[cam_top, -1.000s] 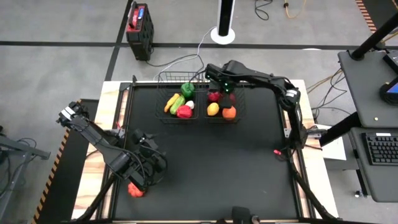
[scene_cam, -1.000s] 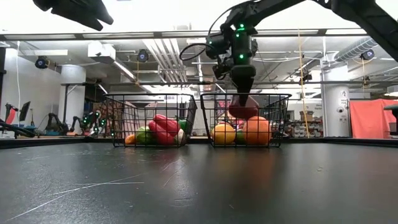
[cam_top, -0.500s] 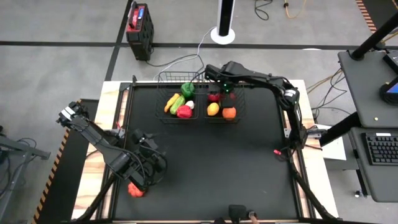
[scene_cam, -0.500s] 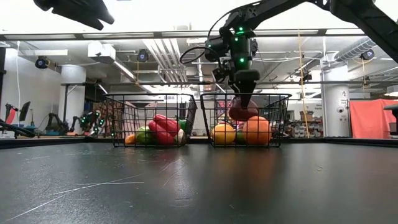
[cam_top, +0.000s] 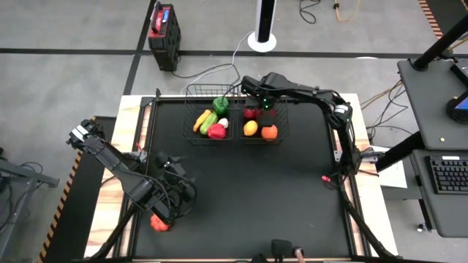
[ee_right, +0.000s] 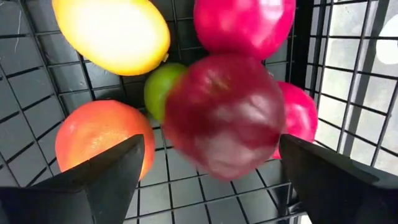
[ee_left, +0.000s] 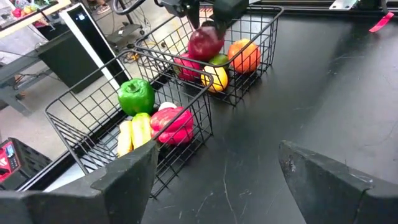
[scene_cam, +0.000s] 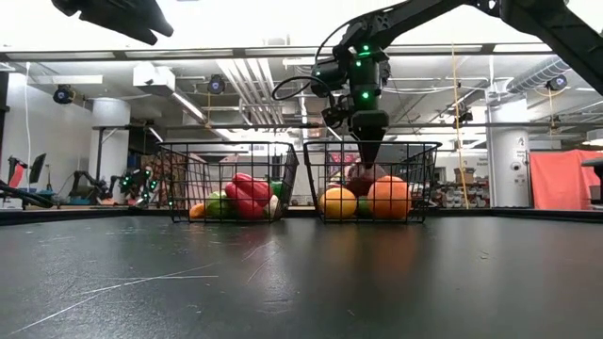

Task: Sort produce into baskets
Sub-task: Put the apple into the right wire basket, then put the pumpkin into the left wire basket

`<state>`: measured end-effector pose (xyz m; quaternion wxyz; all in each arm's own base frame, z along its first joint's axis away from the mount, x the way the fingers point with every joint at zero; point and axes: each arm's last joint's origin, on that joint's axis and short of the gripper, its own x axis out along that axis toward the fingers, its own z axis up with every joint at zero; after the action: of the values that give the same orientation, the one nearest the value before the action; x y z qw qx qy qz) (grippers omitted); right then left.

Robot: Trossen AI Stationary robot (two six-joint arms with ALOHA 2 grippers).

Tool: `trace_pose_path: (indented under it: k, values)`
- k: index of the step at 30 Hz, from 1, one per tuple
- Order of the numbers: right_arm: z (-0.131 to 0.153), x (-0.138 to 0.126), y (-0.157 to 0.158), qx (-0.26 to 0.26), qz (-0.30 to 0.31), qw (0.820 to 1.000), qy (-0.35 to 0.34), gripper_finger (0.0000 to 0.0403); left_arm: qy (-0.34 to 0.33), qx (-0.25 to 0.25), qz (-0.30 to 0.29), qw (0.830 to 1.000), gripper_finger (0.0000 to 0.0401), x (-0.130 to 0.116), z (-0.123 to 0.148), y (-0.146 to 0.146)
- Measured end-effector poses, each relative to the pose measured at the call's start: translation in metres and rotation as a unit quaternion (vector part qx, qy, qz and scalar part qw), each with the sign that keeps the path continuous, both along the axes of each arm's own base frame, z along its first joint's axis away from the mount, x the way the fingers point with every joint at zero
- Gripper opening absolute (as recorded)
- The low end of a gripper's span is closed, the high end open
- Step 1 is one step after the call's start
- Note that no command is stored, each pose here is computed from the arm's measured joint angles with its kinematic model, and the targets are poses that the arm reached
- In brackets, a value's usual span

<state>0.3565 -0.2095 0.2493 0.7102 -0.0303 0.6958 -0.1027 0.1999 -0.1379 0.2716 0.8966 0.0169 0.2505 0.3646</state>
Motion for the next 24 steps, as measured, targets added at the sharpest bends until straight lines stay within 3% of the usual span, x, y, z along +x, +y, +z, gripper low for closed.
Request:
trace_pose_path:
  k: [7, 13, 18, 24]
  values:
    - [0.008, -0.003, 0.002, -0.004, -0.009, 1.0, -0.007, 0.0363, 0.0, 0.0, 0.0, 1.0, 0.0315, 0.0, 0.0, 0.0]
    - [0.046, -0.015, 0.014, -0.024, -0.044, 0.997, -0.064, 0.0363, -0.007, -0.006, 0.002, 1.0, 0.0315, 0.001, 0.0, -0.001]
    - [0.088, -0.024, 0.043, -0.004, -0.056, 0.985, -0.161, 0.0364, -0.023, -0.02, 0.001, 1.0, 0.0315, 0.003, 0.0, -0.003]
    - [0.123, -0.033, 0.092, 0.021, -0.021, 0.959, -0.283, 0.0364, -0.047, -0.042, 0.001, 0.998, 0.0315, 0.007, 0.001, -0.006]
